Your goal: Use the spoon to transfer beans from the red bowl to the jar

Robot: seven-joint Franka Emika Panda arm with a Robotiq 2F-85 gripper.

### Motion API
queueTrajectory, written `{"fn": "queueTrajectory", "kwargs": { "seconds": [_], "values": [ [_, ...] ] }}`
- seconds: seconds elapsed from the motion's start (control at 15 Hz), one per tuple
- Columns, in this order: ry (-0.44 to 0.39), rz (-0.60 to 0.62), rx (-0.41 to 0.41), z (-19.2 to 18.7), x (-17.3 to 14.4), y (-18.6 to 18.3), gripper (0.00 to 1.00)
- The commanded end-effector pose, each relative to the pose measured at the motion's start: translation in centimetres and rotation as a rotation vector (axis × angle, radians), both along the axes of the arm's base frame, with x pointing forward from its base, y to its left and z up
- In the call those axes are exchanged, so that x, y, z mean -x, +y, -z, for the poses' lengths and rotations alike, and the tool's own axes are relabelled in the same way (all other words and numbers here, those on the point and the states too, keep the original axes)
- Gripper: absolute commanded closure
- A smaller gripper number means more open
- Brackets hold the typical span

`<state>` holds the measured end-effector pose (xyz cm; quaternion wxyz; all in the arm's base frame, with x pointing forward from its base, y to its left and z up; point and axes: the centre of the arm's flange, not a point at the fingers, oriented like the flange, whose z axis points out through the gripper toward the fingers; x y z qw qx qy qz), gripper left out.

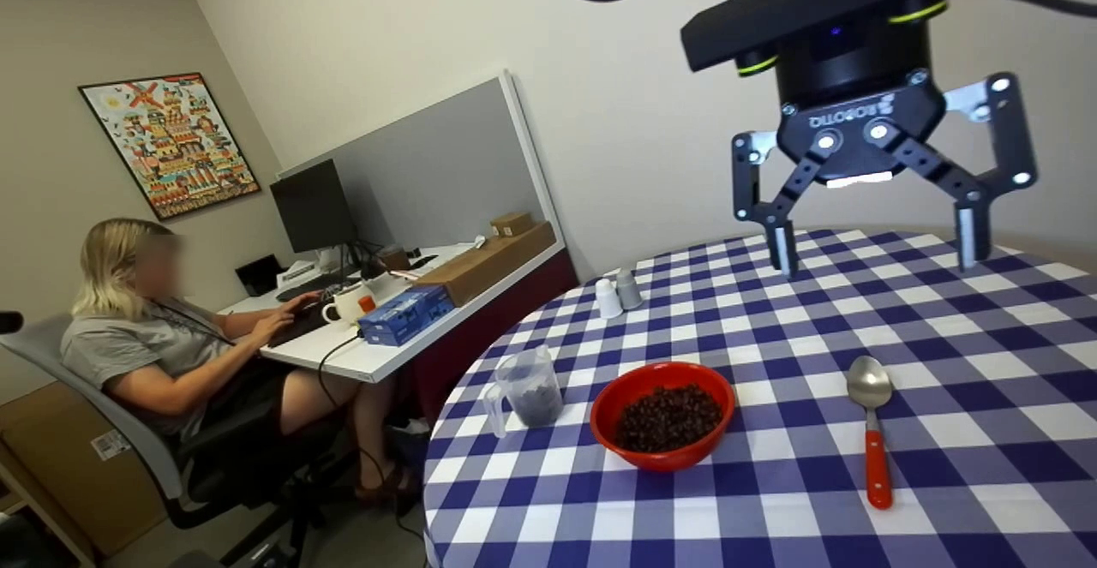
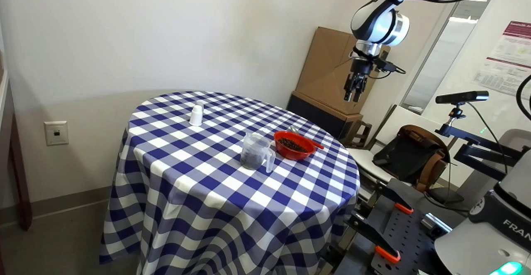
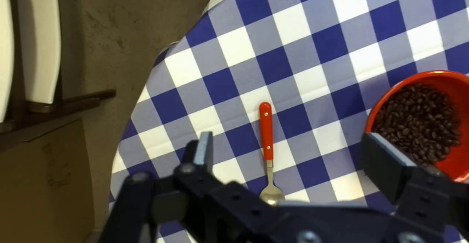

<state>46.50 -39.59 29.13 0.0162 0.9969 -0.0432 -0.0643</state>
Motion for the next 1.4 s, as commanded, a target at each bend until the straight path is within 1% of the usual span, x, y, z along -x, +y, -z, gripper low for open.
{"fn": "queueTrajectory", "kwargs": {
  "seconds": [0.0, 0.2, 0.4, 0.53, 0.73, 1.0, 1.33],
  "values": [
    [-0.053, -0.059, 0.025, 3.0, -0.3, -2.0, 0.0],
    [-0.078, -0.089, 0.017, 5.4, -1.5, -1.9, 0.0],
    [-0.081, -0.118, -0.025, 8.1, -2.7, -0.4, 0.0],
    [-0.089, -0.118, -0.042, 9.7, -3.5, 0.7, 0.0],
    [-0.094, -0.1, -0.051, 11.5, -4.3, 1.0, 0.0],
    [-0.083, -0.101, -0.03, 13.5, -4.0, 1.0, 0.0],
    [-0.058, -0.093, -0.031, 16.3, -3.1, 1.0, 0.0]
  ]
}}
